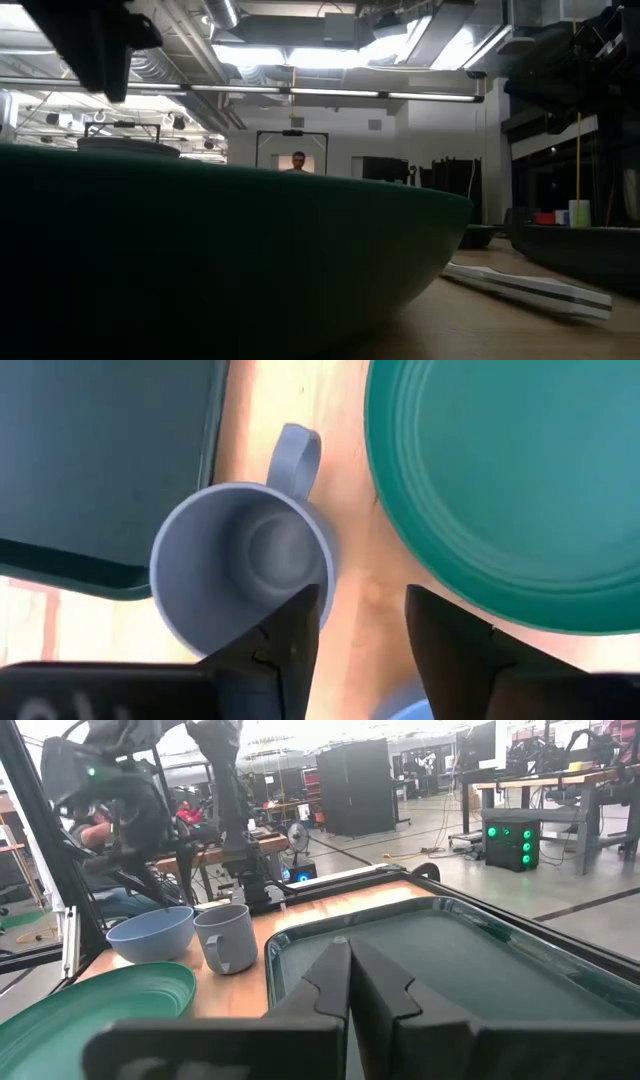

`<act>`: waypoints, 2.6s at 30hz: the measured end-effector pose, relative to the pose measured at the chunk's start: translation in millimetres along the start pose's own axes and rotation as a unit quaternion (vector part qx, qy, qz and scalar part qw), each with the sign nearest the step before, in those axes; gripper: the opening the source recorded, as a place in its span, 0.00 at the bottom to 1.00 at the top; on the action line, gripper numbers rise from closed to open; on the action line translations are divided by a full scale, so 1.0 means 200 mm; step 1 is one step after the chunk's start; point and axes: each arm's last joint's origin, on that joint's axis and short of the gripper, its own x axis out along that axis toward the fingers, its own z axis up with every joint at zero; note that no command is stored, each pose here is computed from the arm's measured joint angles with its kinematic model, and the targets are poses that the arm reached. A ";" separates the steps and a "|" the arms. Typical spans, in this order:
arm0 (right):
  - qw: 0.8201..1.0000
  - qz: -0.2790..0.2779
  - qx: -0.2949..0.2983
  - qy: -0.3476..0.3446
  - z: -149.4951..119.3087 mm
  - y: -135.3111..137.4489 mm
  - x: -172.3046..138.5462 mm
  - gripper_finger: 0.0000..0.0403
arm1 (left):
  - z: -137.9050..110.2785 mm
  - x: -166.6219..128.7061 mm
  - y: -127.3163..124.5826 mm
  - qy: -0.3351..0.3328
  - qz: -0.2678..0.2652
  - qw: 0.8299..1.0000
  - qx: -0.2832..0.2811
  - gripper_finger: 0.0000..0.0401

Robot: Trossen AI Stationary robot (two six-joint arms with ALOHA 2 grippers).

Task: Set up tray
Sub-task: Put the blue mug on the top left of the green serving tray

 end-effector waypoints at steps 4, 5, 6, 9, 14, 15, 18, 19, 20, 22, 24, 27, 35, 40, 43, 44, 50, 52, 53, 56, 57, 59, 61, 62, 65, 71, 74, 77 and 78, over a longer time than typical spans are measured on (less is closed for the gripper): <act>1.000 0.000 0.000 0.000 0.00 0.00 0.00 0.02 | 0.01 0.08 -0.03 0.023 0.018 1.000 0.012 0.37; 1.000 0.000 0.000 0.000 0.00 0.00 0.00 0.02 | 0.02 0.10 -0.03 0.028 0.022 0.999 0.018 0.38; 1.000 0.000 0.000 0.000 0.00 0.00 0.00 0.02 | 0.02 0.11 -0.03 0.033 0.026 0.999 0.023 0.38; 1.000 0.000 0.000 0.000 0.00 0.00 0.00 0.02 | 0.03 0.15 -0.04 0.048 0.031 0.998 0.029 0.38; 1.000 0.000 0.000 0.000 0.00 0.00 0.00 0.02 | 0.03 0.20 -0.05 0.062 0.039 0.997 0.031 0.37; 1.000 0.000 0.000 0.000 0.00 0.00 0.00 0.02 | 0.03 0.20 -0.05 0.064 0.039 0.997 0.031 0.37; 1.000 0.000 0.001 0.000 0.00 0.00 0.00 0.02 | 0.03 0.21 -0.06 0.069 0.038 0.996 0.032 0.36; 1.000 0.000 0.000 0.000 0.00 0.00 0.00 0.02 | 0.03 0.21 -0.06 0.070 0.036 0.996 0.031 0.36; 1.000 0.000 0.000 0.000 0.00 0.00 0.00 0.02 | 0.03 0.21 -0.06 0.071 0.034 0.996 0.031 0.35; 1.000 0.000 0.000 0.000 0.00 0.00 0.00 0.02 | 0.03 0.21 -0.06 0.074 0.031 0.996 0.031 0.34; 1.000 0.000 0.000 0.000 0.00 0.00 0.00 0.02 | 0.03 0.21 -0.06 0.074 0.031 0.996 0.031 0.33; 1.000 0.000 0.000 0.000 0.00 0.00 0.00 0.02 | 0.03 0.21 -0.06 0.073 0.032 0.996 0.031 0.31; 1.000 0.000 0.000 0.000 0.00 0.00 0.00 0.02 | 0.03 0.21 -0.06 0.064 0.044 0.996 0.032 0.20; 1.000 0.000 0.000 0.000 0.00 0.00 0.00 0.02 | 0.02 0.23 -0.05 0.068 0.055 0.995 0.042 0.10; 1.000 0.000 0.001 0.000 0.00 0.00 0.00 0.02 | 0.00 0.25 -0.04 0.080 0.049 0.995 0.040 0.03; 1.000 0.000 0.000 0.000 0.00 0.00 0.00 0.02 | 0.00 0.25 -0.04 0.081 0.050 0.995 0.036 0.02; 1.000 0.000 0.000 0.000 0.00 0.00 0.00 0.02 | 0.01 0.22 -0.04 0.075 0.046 0.996 0.025 0.01; 1.000 0.000 0.000 0.000 0.00 0.00 0.00 0.02 | 0.02 0.19 -0.04 0.074 0.045 0.996 0.025 0.01; 1.000 0.000 0.001 0.000 0.00 0.00 0.00 0.02 | 0.02 0.18 -0.04 0.070 0.043 0.996 0.024 0.01; 1.000 0.000 0.000 0.000 0.00 0.00 0.00 0.02 | 0.05 0.12 -0.04 0.056 0.035 0.998 0.021 0.01; 1.000 0.000 0.000 0.000 0.00 0.00 0.00 0.02 | 0.06 0.09 -0.04 0.049 0.030 0.998 0.022 0.01; 1.000 0.000 0.000 0.000 0.00 0.00 0.00 0.02 | 0.07 0.05 -0.04 0.036 0.021 0.999 0.024 0.01; 1.000 0.000 0.000 0.000 0.00 0.00 0.00 0.02 | 0.09 0.01 -0.04 0.029 0.016 0.999 0.027 0.01; 1.000 0.000 0.000 0.000 0.00 0.00 0.00 0.02 | 0.09 -0.01 -0.04 0.029 0.016 0.999 0.029 0.01; 1.000 0.000 0.000 0.000 0.00 0.00 0.00 0.02 | 0.11 -0.08 -0.02 0.032 0.019 0.999 0.029 0.01; 1.000 0.000 0.000 0.000 0.00 0.00 0.00 0.02 | 0.16 -0.12 0.04 0.029 0.021 0.999 0.012 0.01; 1.000 0.000 0.000 0.000 0.00 0.00 0.00 0.02 | 0.18 -0.11 0.07 0.030 0.022 0.999 0.024 0.01; 1.000 0.000 0.000 0.000 0.00 0.00 0.00 0.02 | 0.21 -0.10 0.12 0.032 0.026 0.999 0.024 0.01; 1.000 0.000 0.000 0.000 0.00 0.00 0.00 0.02 | 0.22 -0.10 0.14 0.033 0.028 0.999 0.024 0.01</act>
